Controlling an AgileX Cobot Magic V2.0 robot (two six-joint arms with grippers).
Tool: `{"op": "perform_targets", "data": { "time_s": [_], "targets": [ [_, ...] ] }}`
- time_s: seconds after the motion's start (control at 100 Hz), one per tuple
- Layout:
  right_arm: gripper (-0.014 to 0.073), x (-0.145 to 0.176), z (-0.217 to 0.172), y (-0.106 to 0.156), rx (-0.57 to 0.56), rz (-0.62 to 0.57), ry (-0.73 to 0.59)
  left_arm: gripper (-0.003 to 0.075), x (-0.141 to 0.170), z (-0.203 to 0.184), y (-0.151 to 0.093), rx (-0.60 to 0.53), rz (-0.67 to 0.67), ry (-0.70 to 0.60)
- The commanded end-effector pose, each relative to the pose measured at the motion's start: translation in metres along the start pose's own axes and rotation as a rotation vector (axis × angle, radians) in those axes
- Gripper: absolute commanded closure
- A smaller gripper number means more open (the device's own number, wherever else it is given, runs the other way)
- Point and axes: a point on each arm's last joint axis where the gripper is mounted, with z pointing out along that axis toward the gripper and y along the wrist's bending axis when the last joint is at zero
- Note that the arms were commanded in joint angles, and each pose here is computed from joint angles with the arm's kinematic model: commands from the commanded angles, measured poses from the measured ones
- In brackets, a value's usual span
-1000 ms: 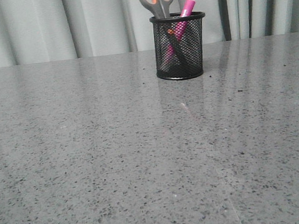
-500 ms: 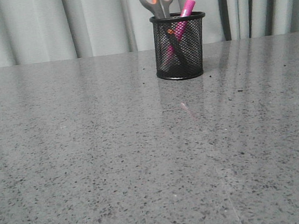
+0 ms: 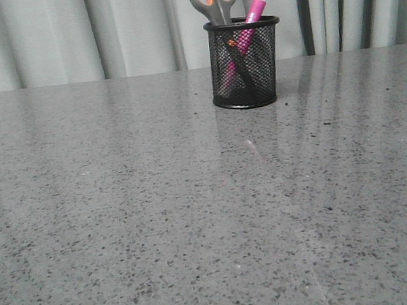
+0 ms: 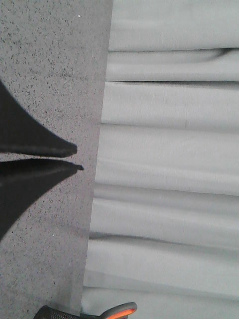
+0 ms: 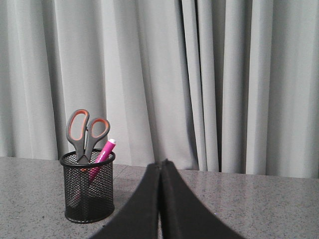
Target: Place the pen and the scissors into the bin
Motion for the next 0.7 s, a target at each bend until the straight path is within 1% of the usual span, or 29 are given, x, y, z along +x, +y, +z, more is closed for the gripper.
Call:
{"op": "perform_targets", "data": {
  "time_s": [0.0,0.18,0.28,0.31,0.32,0.33,0.34,0.35,0.36,0.38,0.39,0.4,0.41,0.42,0.43,0.44,0.45,0.46,0.47,0.48,0.51,0.52,0.55,0.69],
  "targets": [
    [0.0671,-0.013,0.002,-0.003,0.035,-0.021,-0.071,0.0739,-0.008,0.001,0.0,-0.005,-0.015,-0.018],
    [0.0671,-0.013,0.002,-0.003,0.035,-0.021,-0.071,0.0739,-0.008,0.001,0.0,-0.006,0.003,-0.016],
    [0.0671,-0.013,0.002,-0.003,0.035,-0.021,-0.071,0.0739,-0.005,0.001,0.0,-0.001,0.192,0.017],
    [0.0671,-0.013,0.002,-0.003,0.035,-0.021,-0.071,0.0739,-0.004,0.001,0.0,-0.004,0.199,0.025],
    [0.0671,-0.013,0.002,-0.003,0.035,-0.021,-0.071,0.0739,-0.004,0.001,0.0,-0.009,0.169,0.028],
    [0.0671,-0.013,0.002,-0.003,0.035,-0.021,-0.071,0.0739,-0.004,0.001,0.0,-0.009,0.188,0.031],
    [0.0671,-0.013,0.002,-0.003,0.035,-0.021,-0.071,0.0739,-0.004,0.001,0.001,-0.013,0.156,0.032],
    [0.0671,-0.013,0.002,-0.003,0.035,-0.021,-0.071,0.0739,-0.003,0.001,0.001,-0.018,0.171,0.036],
    [0.0671,-0.013,0.002,-0.003,0.035,-0.021,-0.071,0.0739,-0.003,0.001,0.001,-0.02,0.135,0.039],
    [0.0671,-0.013,0.002,-0.003,0.035,-0.021,-0.071,0.0739,-0.002,0.0,0.002,-0.03,0.143,0.049],
    [0.0671,-0.013,0.002,-0.003,0.035,-0.021,-0.071,0.0739,-0.002,0.0,0.002,-0.03,0.11,0.049],
    [0.0671,-0.013,0.002,-0.003,0.035,-0.021,-0.071,0.0739,-0.002,0.0,0.003,-0.035,0.135,0.055],
    [0.0671,-0.013,0.002,-0.003,0.035,-0.021,-0.071,0.0739,-0.001,0.0,0.003,-0.039,0.098,0.058],
    [0.0671,-0.013,0.002,-0.003,0.035,-0.021,-0.071,0.0739,-0.001,0.0,0.004,-0.044,0.127,0.064],
    [0.0671,-0.013,0.002,-0.003,0.035,-0.021,-0.071,0.0739,-0.001,0.0,0.004,-0.048,0.089,0.066],
    [0.0671,-0.013,0.002,-0.003,0.035,-0.021,-0.071,0.0739,0.0,0.0,0.004,-0.052,0.087,0.069],
    [0.0671,-0.013,0.002,-0.003,0.035,-0.021,-0.071,0.0739,0.001,0.0,0.005,-0.057,0.113,0.077],
    [0.0671,-0.013,0.002,-0.003,0.035,-0.021,-0.071,0.0739,0.001,0.0,0.005,-0.062,0.079,0.078],
    [0.0671,-0.013,0.002,-0.003,0.035,-0.021,-0.071,0.0739,0.002,0.0,0.006,-0.067,0.104,0.085],
    [0.0671,-0.013,0.002,-0.003,0.035,-0.021,-0.071,0.0739,0.002,0.0,0.006,-0.072,0.074,0.086],
    [0.0671,-0.013,0.002,-0.003,0.035,-0.021,-0.071,0.0739,0.004,0.0,0.008,-0.084,0.071,0.096],
    [0.0671,-0.013,0.002,-0.003,0.035,-0.021,-0.071,0.0739,0.005,0.0,0.008,-0.089,0.088,0.1],
    [0.0671,-0.013,0.002,-0.003,0.035,-0.021,-0.071,0.0739,0.007,0.0,0.009,-0.1,0.063,0.104],
    [0.0671,-0.013,0.002,-0.003,0.035,-0.021,-0.071,0.0739,0.017,0.001,0.014,-0.136,0.068,0.075]
  ]
}}
